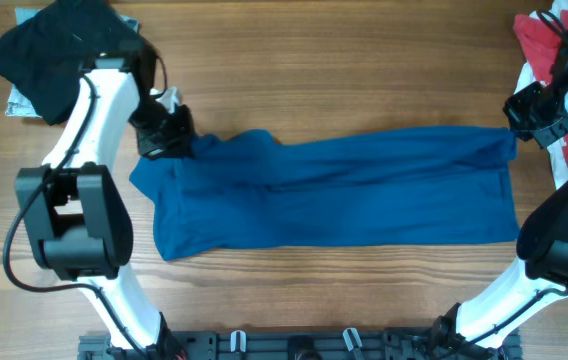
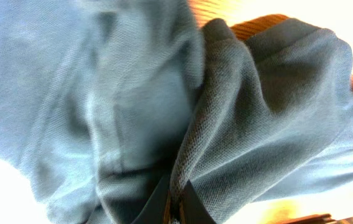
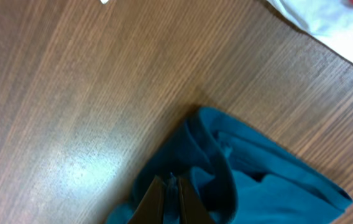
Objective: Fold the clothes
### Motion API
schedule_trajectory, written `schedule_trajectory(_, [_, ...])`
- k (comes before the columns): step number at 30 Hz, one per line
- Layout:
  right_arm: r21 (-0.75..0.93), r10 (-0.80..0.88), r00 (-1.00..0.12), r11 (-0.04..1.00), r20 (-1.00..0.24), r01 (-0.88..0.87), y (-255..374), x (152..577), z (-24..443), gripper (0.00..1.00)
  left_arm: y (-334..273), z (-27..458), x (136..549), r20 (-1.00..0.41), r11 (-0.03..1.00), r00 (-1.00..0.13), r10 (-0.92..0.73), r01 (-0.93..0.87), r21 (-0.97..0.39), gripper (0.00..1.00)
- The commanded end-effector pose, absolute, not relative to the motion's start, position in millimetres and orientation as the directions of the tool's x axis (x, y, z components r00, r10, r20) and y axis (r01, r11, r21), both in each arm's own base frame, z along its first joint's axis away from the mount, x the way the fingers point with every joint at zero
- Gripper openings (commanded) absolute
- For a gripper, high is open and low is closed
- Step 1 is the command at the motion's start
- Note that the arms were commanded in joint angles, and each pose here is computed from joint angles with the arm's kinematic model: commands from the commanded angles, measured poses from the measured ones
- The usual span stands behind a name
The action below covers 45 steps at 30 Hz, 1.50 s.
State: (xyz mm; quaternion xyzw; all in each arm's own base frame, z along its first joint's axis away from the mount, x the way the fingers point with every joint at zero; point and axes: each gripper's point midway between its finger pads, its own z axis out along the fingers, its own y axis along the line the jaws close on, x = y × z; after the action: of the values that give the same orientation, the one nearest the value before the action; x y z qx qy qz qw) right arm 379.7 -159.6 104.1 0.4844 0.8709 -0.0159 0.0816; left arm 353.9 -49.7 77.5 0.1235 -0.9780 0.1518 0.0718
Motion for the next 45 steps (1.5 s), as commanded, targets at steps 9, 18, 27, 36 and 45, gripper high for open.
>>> schedule_trajectory(9, [-0.011,0.882,-0.467,0.467,-0.058,0.884,-159.7,340.1,110.4,0.04,-15.5,90.3,310.9,0.310,0.931,-0.911,-0.273,-0.331,-0.156,0.04])
schedule_trajectory(18, [-0.071,0.910,-0.415,0.413,-0.020,0.908,-183.6,301.2,120.3,0.04,12.7,81.8,280.7,0.366,0.915,-0.842,-0.396,-0.395,0.081,0.08])
schedule_trajectory(27, [-0.124,0.907,-0.418,0.421,0.053,0.898,-172.5,281.3,98.2,0.63,11.5,64.9,283.6,0.344,0.905,-0.841,-0.418,-0.420,0.073,0.10])
schedule_trajectory(36, [-0.080,0.887,-0.454,0.460,0.079,0.884,-166.2,286.3,97.5,0.99,-36.2,107.9,320.0,0.147,0.919,-0.963,-0.228,-0.262,-0.295,0.56])
schedule_trajectory(45, [-0.016,0.849,-0.520,0.523,0.097,0.852,-159.8,294.8,97.1,0.99,-92.3,86.9,328.9,0.060,0.973,-0.998,-0.030,-0.043,-0.228,0.83])
